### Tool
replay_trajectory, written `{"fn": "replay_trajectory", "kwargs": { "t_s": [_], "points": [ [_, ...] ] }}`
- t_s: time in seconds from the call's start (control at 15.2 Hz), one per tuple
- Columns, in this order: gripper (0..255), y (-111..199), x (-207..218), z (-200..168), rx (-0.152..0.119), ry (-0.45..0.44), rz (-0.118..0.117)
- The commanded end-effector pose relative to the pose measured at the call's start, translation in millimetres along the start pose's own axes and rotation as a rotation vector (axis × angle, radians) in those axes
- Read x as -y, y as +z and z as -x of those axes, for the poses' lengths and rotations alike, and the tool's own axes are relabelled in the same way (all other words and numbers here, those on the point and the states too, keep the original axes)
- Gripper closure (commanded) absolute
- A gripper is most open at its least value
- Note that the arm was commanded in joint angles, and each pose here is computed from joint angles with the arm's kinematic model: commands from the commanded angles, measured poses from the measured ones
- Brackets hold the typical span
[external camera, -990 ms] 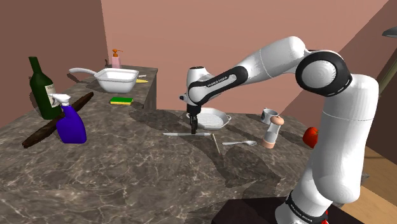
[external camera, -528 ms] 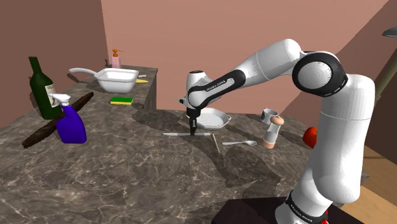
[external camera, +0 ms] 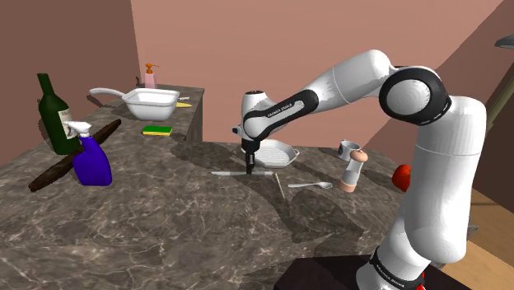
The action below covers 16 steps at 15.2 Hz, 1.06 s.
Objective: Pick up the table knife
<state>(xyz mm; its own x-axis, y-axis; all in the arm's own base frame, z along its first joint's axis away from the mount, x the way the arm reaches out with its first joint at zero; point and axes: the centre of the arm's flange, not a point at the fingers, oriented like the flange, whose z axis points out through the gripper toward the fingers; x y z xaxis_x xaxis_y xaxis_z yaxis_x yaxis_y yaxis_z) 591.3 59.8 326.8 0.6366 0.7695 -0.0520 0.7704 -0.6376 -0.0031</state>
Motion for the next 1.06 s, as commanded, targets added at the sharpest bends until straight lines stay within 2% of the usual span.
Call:
{"fn": "replay_trajectory", "kwargs": {
  "t_s": [0.0,0.86,0.99],
  "points": [
    [255,-7.9,0.0,0.4,0.000,0.000,0.000],
    [255,-76.4,0.2,3.9,0.000,0.000,0.000],
    [255,-77.2,0.2,4.0,0.000,0.000,0.000]
  ]
}}
